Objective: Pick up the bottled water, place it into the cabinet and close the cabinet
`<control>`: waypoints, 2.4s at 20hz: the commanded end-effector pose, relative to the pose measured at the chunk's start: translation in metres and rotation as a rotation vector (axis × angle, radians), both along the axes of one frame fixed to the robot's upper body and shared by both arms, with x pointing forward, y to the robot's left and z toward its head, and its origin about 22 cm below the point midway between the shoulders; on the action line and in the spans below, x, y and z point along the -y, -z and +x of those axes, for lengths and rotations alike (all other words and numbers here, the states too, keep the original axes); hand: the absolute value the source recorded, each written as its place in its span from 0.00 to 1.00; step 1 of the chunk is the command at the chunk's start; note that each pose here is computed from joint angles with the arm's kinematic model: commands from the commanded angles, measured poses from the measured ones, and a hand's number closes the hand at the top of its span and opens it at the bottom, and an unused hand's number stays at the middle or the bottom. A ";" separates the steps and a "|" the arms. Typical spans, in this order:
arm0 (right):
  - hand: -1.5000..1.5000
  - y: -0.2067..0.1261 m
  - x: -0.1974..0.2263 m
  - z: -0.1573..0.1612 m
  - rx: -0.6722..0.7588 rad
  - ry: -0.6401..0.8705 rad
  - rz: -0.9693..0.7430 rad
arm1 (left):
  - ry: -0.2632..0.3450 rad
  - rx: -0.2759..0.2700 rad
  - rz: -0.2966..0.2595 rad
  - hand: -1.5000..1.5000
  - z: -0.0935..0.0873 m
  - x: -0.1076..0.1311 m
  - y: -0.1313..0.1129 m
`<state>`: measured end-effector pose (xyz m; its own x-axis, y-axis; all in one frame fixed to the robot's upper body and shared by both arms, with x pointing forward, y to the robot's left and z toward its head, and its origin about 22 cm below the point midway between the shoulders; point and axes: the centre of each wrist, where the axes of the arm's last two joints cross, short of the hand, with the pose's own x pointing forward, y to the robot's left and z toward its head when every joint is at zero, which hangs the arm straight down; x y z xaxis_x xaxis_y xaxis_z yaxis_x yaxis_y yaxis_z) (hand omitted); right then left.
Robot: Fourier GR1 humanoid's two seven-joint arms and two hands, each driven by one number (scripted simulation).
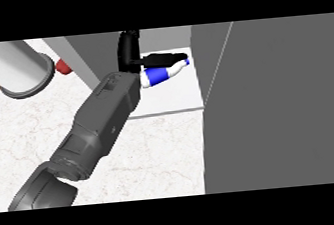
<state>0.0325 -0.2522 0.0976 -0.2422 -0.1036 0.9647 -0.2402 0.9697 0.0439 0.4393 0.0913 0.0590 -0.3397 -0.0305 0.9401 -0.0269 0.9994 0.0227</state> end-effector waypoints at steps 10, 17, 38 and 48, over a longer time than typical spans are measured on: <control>0.00 -0.024 -0.014 0.005 0.012 0.049 0.030 | 0.144 -0.030 -0.121 0.00 -0.033 0.005 0.035; 0.00 -0.024 -0.014 -0.004 -0.001 0.032 0.019 | 0.305 -0.030 -0.248 0.00 -0.078 0.016 0.055; 1.00 -0.041 -0.022 0.000 -0.006 -0.343 -0.218 | 0.401 -0.041 -0.306 1.00 -0.197 -0.063 0.049; 1.00 -0.051 -0.035 -0.005 0.040 -0.562 -0.230 | 0.273 -0.031 -0.370 0.00 -0.230 -0.133 0.036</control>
<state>0.0300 -0.2222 0.1096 -0.1359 -0.1406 0.9807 -0.6633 0.7482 0.0153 0.2244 0.2016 0.0187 -0.2611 0.3811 0.8869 0.2580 0.9129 -0.3164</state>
